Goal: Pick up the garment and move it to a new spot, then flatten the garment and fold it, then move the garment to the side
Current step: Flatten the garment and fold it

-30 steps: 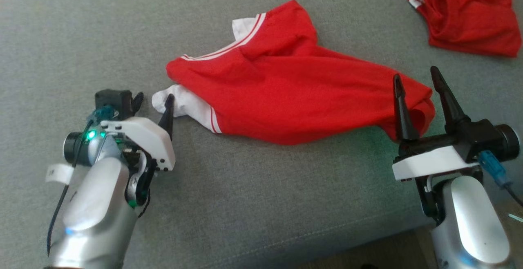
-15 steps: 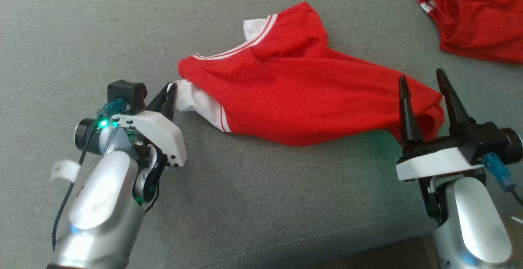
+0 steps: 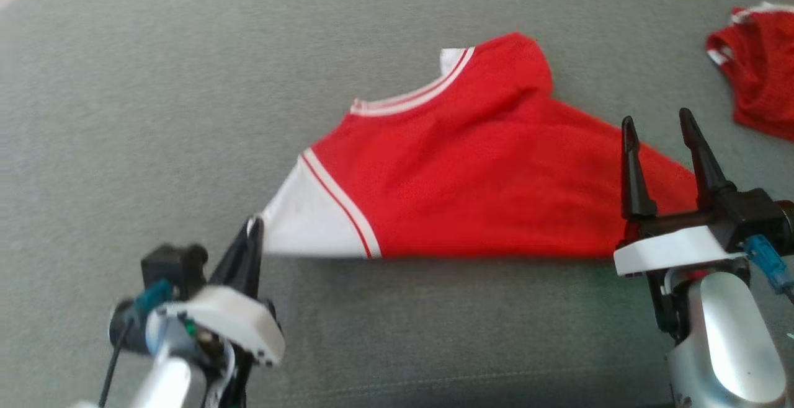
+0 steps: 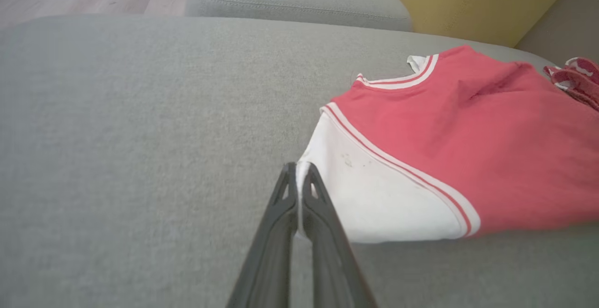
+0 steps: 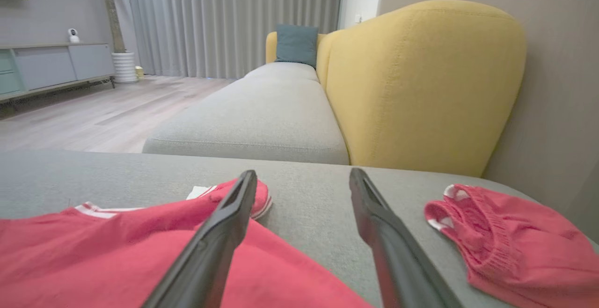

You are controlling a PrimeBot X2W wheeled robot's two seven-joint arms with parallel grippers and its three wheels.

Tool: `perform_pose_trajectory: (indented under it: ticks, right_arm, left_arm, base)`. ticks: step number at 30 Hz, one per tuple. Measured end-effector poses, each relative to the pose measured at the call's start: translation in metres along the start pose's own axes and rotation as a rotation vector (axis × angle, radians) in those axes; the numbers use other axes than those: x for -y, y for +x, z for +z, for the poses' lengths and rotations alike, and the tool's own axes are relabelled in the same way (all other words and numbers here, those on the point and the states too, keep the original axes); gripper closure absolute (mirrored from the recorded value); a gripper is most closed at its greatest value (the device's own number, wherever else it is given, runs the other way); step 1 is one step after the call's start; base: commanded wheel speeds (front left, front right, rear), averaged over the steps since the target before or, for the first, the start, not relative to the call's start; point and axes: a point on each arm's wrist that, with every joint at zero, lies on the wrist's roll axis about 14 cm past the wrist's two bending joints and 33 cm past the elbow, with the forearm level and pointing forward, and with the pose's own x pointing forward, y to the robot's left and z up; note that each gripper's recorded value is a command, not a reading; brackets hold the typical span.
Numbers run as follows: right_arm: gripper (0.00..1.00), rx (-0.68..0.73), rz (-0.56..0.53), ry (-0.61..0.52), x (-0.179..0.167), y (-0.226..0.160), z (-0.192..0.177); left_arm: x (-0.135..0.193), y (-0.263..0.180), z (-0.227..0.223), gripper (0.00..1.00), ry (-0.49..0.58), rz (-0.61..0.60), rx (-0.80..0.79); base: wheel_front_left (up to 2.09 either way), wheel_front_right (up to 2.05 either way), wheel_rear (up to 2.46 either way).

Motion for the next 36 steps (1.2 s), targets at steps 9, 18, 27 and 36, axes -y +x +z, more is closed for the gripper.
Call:
perform_pose_trajectory:
  ticks: [9,18,27,36]
  right_arm:
    - [0.00,-0.028,0.076,0.001,-0.027,0.011,-0.007]
    - [0.00,-0.075,0.096,-0.013,-0.034,0.010,-0.019]
    - [0.00,-0.182,0.181,-0.044,-0.061,0.017,-0.034]
    - [0.00,-0.310,0.247,-0.151,-0.067,0.054,-0.043]
  left_arm:
    - [-0.024,-0.039,-0.032,1.00,-0.076,0.125,-0.086]
    - [-0.030,-0.041,-0.028,0.00,-0.095,0.158,-0.031]
    - [-0.029,-0.048,0.003,0.00,-0.097,0.172,0.119]
    - [-0.033,-0.057,0.019,0.00,-0.115,0.206,0.205]
  base:
    - [0.00,0.00,0.00]
    - [0.00,0.00,0.00]
    - [0.00,0.00,0.00]
    - [0.00,0.00,0.00]
